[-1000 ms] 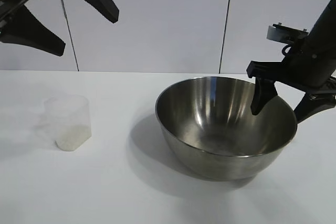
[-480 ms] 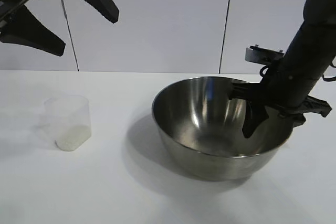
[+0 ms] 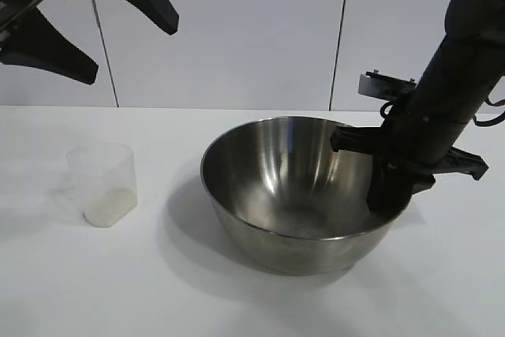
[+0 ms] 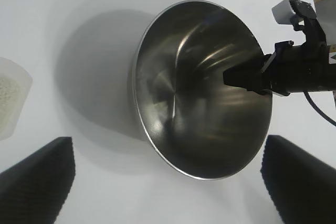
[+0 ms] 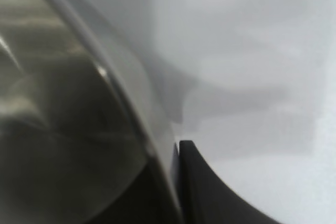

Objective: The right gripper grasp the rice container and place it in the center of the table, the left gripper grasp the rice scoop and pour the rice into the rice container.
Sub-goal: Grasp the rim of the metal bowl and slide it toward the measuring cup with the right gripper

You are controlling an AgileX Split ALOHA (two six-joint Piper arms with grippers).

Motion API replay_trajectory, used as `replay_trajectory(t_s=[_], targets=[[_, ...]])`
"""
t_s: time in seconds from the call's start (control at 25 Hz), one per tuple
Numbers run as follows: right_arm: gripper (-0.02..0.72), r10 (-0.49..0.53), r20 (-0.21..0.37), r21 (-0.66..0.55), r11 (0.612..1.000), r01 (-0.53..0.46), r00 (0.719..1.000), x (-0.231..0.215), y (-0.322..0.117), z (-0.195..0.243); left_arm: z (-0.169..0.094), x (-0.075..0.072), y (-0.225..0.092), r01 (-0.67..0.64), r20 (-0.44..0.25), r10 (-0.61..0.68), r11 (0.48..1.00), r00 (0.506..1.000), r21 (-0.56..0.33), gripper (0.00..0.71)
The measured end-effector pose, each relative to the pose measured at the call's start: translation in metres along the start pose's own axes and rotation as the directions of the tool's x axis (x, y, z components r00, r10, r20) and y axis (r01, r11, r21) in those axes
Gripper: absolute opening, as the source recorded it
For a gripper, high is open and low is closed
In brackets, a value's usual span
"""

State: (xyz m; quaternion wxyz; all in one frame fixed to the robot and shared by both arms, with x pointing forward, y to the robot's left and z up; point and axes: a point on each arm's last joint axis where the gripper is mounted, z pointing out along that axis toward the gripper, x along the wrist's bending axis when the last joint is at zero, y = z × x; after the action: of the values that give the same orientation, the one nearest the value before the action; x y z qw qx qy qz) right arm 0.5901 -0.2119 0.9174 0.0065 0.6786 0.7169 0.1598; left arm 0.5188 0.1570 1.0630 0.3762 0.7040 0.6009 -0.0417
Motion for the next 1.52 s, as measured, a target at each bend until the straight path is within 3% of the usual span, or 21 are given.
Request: replay_trajectory(t_s=[0.52,0.96,1.52], targets=[[0.01,0.076,-0.131,-0.005,0.997,-0.077,0.988,-0.031,0.004,-0.033,0.0,0.0,0.0,0.0,0.0,0.0,1.0,1.0,0.0,0.694],[0.01,-0.047,-0.127,-0.042,0.998,0.042,0.991,0.021,0.0,-0.023,0.0,0.0,0.0,0.0,0.0,0.0,1.0,1.0,0.0,0.694],[0.01,0.006,-0.106,0.001,1.0,-0.006,0.994,0.016,-0.001,0.006,0.0,0.0,0.0,0.0,0.0,0.0,1.0,1.0,0.0,0.694]])
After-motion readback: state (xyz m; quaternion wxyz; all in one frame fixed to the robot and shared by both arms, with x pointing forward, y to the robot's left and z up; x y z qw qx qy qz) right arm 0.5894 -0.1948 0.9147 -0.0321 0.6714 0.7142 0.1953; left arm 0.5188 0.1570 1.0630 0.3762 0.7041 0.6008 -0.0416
